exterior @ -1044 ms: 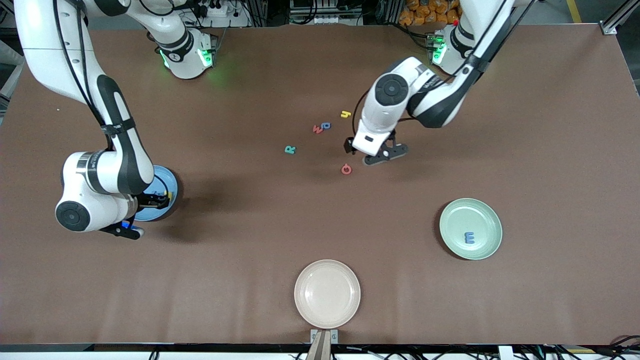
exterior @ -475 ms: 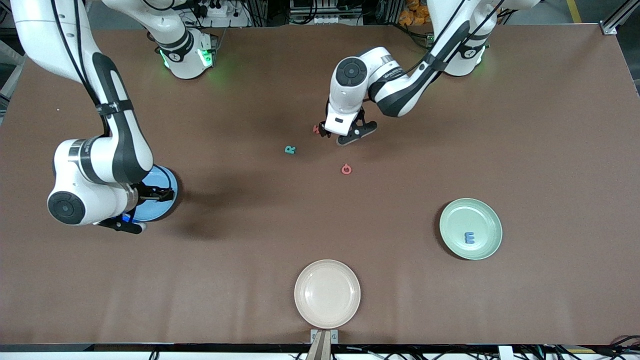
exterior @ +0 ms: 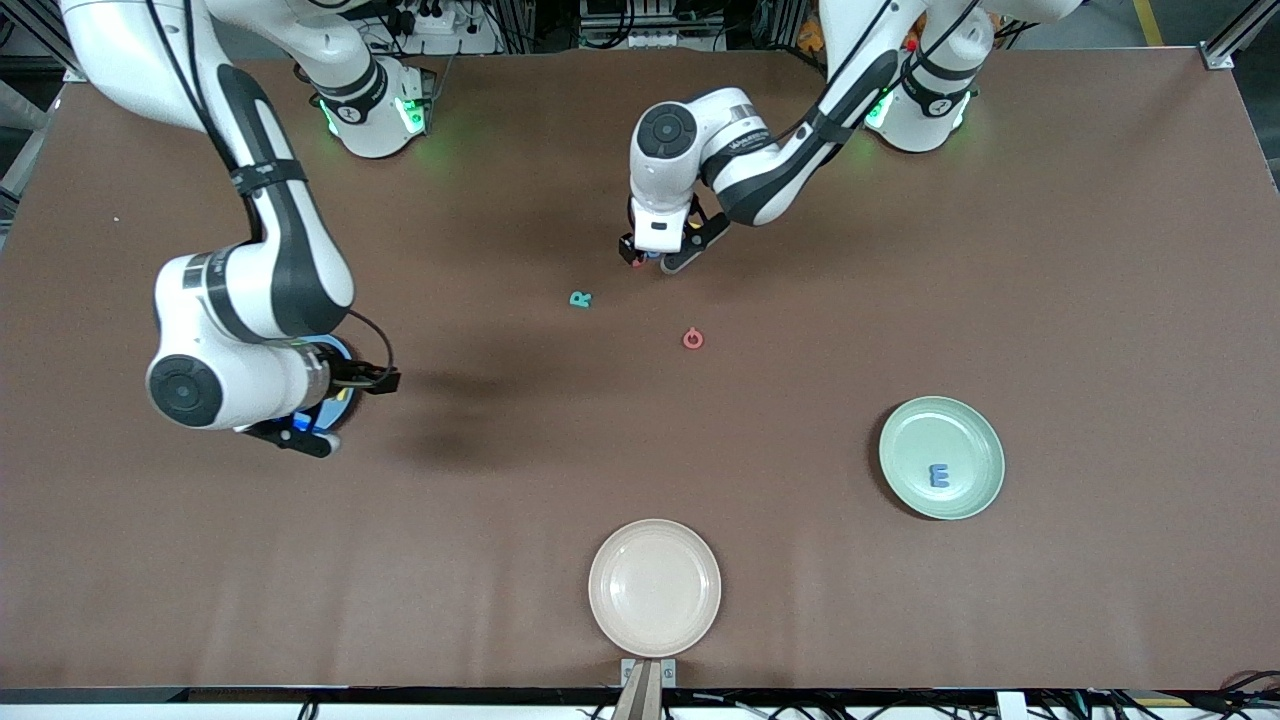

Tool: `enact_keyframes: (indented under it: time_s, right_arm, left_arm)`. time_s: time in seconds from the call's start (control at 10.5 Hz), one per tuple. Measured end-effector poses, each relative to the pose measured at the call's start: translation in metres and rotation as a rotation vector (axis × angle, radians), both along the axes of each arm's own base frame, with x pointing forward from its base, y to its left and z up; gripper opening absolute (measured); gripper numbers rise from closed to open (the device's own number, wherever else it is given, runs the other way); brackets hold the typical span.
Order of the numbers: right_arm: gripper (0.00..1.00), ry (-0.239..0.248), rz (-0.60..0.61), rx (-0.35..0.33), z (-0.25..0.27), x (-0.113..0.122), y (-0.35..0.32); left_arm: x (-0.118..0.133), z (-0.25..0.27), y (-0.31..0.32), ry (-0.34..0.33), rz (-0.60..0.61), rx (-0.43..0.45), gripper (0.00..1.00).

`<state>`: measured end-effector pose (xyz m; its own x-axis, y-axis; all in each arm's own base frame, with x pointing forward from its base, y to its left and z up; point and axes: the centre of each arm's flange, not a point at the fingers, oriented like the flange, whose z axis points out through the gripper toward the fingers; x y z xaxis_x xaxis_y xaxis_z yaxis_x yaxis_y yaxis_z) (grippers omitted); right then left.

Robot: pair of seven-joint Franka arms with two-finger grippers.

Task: Sort uppercase to blue plate, lowercase to green plate
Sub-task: 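Release the H on the blue plate while the left gripper reaches pink w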

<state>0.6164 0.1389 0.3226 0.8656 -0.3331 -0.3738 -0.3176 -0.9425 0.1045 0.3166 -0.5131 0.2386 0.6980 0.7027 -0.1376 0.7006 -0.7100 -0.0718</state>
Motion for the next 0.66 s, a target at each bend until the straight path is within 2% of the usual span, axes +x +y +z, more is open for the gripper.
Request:
enact_keyframes:
  time_s: [0.28,0.66]
  right_arm:
    - [1.00,-0.015,-0.050,0.015,0.009,-0.003,0.035]
    - [1.00,-0.089,-0.139,-0.007,0.019,-0.005,0.086]
  left_arm:
    - [-0.003,-0.013,-0.012,0.010,0.122,0.020,0.90]
    - [-0.007,-0.035,-0.029,0.006,0.262,0.043,0.85]
